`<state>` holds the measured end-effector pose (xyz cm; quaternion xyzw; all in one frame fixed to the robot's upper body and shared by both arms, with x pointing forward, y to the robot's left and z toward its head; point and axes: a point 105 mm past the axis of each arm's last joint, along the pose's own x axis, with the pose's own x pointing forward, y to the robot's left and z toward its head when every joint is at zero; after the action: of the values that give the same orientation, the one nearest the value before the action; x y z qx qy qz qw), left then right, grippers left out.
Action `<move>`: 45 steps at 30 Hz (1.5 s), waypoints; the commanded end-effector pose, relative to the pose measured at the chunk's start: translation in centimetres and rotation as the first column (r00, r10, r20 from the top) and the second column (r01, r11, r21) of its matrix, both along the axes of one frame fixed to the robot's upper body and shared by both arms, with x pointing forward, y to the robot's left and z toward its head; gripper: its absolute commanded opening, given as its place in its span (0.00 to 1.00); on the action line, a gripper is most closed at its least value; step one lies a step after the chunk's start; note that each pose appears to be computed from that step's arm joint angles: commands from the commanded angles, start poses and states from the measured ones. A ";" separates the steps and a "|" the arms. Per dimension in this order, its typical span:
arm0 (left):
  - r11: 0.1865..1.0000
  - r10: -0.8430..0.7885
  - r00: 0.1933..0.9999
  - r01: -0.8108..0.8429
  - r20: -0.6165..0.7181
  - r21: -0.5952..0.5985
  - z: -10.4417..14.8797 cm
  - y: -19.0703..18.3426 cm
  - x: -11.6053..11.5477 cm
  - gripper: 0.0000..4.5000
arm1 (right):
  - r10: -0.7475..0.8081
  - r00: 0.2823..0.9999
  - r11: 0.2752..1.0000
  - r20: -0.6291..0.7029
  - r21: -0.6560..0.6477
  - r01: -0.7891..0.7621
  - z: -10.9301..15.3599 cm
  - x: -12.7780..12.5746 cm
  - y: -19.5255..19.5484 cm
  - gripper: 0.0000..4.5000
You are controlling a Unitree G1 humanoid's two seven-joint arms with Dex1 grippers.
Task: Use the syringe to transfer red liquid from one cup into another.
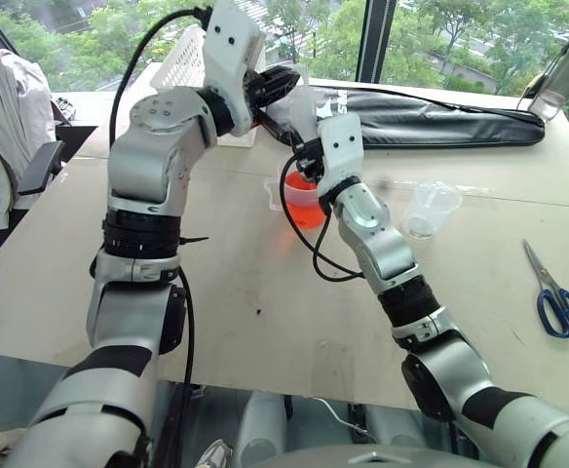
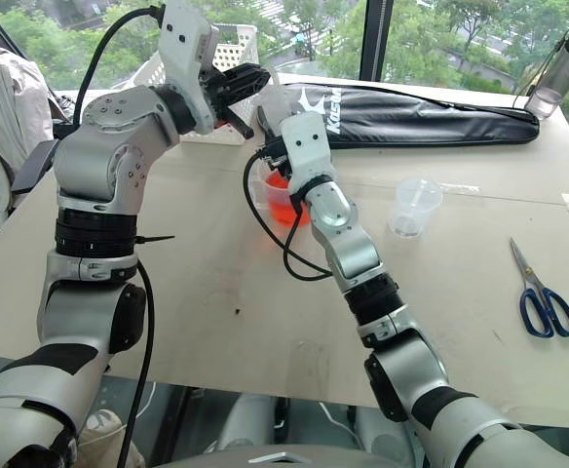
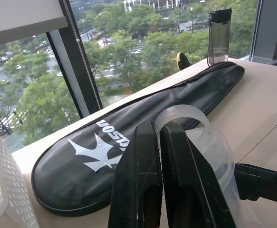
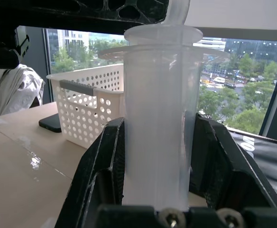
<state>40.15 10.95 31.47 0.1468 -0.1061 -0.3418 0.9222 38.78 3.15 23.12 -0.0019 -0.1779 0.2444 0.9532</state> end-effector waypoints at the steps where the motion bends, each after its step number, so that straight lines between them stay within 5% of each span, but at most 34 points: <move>1: 1.000 0.021 0.988 -0.019 0.151 -0.017 4.0 0.6 -0.7 0.00 | 0.057 0.998 0.998 -0.010 0.039 -0.056 0.0 -1.2 1.6 0.34; 39: 0.999 -0.032 0.992 0.036 0.124 -0.032 4.1 0.7 -0.4 0.00 | 0.057 0.998 0.997 0.016 0.052 -0.058 0.4 -1.5 1.5 0.34; 42: 0.993 -0.082 0.995 0.086 0.055 -0.079 3.4 1.0 -1.1 0.17 | 0.050 0.997 0.997 0.051 0.052 -0.052 1.2 -1.7 1.4 0.34; 45: 0.982 -0.098 0.995 0.098 0.007 -0.164 3.7 2.5 -2.0 0.48 | 0.049 0.994 0.997 0.094 0.051 -0.054 2.1 -2.0 1.4 0.34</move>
<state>39.69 12.75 32.80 0.0831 -0.1048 -0.3685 0.9200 38.42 3.29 22.74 -0.0093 -0.1807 0.2471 0.9520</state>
